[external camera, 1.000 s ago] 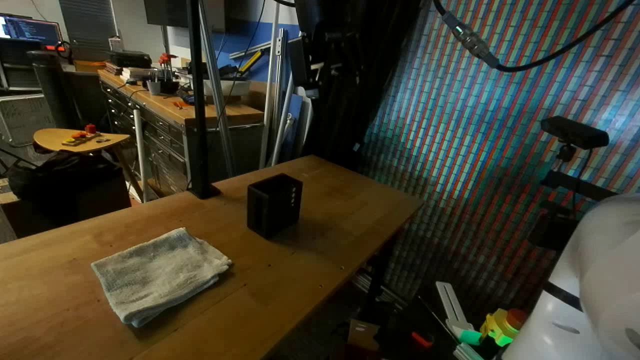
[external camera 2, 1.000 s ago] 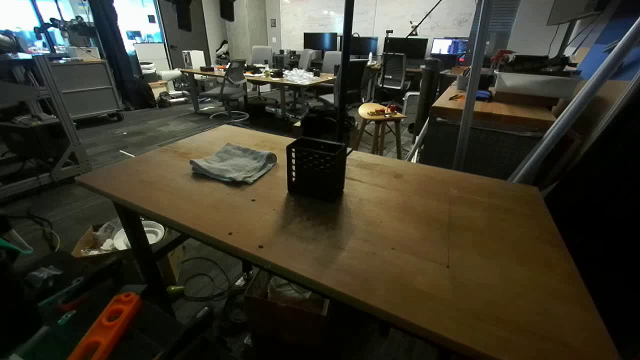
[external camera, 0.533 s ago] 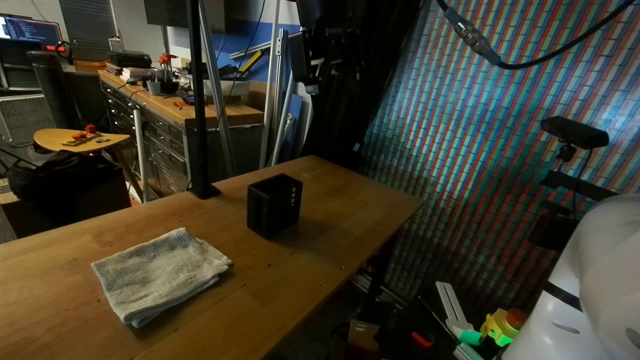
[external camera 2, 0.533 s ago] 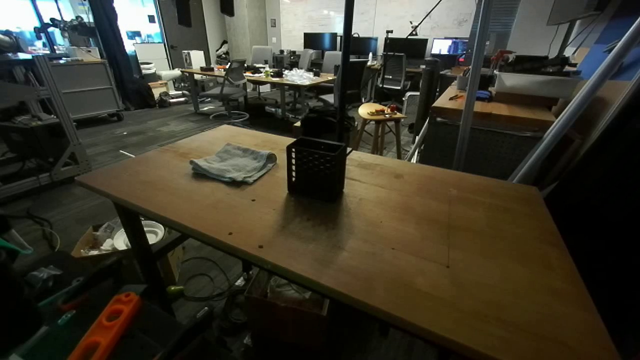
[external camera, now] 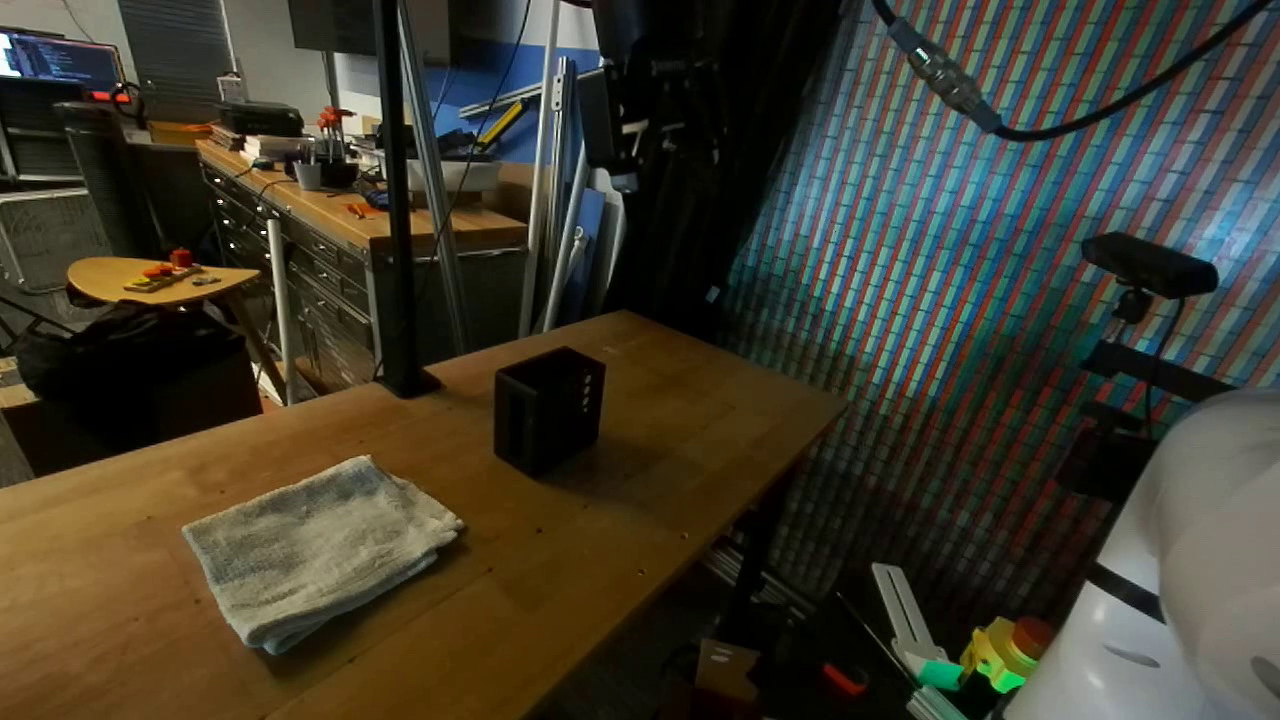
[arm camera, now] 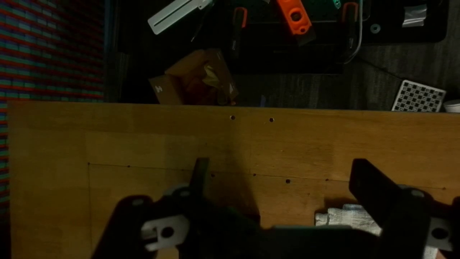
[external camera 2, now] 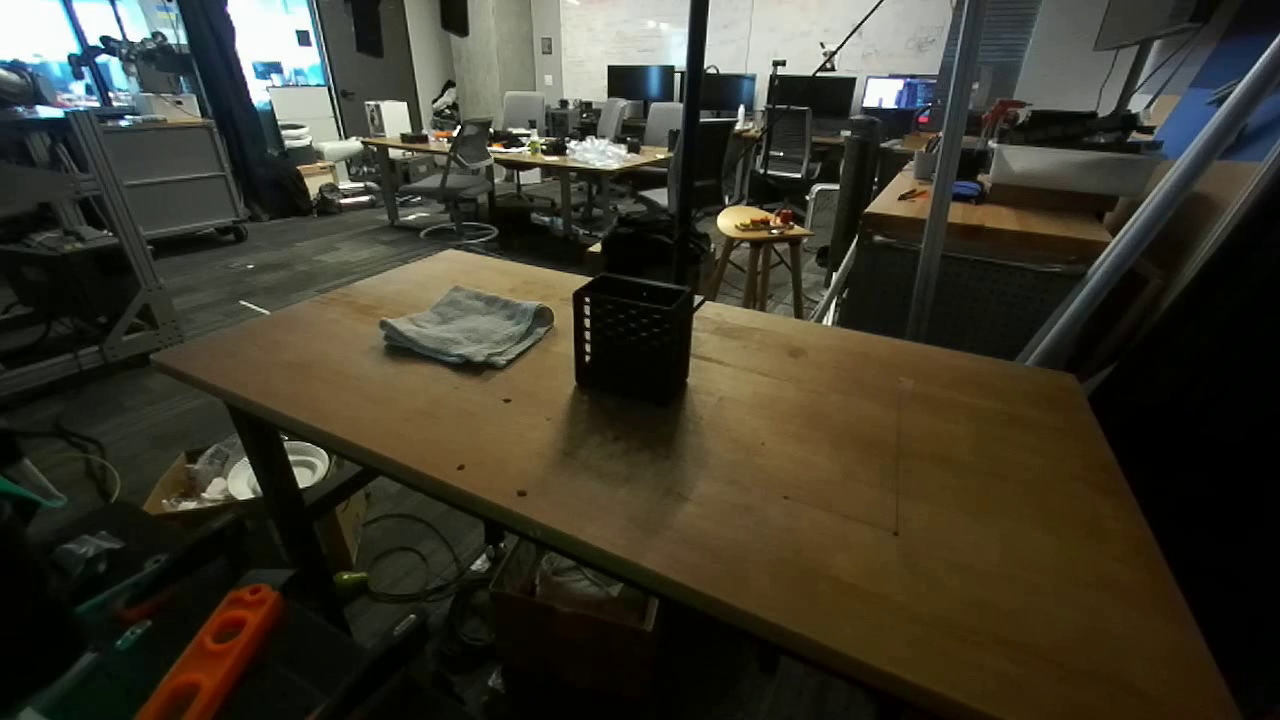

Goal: Put the towel in the box

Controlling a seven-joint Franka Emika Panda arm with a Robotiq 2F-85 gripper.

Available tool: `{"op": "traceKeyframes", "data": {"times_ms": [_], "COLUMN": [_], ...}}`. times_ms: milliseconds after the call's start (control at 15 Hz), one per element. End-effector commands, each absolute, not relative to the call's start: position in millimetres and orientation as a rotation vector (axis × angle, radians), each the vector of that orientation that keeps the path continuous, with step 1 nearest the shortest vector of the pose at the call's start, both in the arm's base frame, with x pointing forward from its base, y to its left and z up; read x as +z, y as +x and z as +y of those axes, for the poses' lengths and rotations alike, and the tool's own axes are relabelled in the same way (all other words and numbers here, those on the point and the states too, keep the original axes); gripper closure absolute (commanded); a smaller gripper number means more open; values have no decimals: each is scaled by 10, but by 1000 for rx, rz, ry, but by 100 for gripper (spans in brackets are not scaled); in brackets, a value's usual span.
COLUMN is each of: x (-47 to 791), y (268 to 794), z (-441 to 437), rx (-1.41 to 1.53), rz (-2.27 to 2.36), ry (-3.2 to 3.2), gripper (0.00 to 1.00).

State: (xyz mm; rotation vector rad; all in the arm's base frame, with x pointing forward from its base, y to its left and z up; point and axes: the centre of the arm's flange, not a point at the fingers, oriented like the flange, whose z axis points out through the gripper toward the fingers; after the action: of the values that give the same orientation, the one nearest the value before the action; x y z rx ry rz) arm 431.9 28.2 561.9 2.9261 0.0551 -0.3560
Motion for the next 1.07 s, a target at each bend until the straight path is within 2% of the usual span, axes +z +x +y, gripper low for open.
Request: {"op": "traceKeyframes", "data": {"times_ms": [0,467,1000], "x": [5650,5472,4962], "y": [4561,5575,6192], "z": [336,1061,2199], "rx": [-305,-107,22], "rz": [110,320,584], "ry": [2915,2862,2843], "gripper": [0,0,0]}}
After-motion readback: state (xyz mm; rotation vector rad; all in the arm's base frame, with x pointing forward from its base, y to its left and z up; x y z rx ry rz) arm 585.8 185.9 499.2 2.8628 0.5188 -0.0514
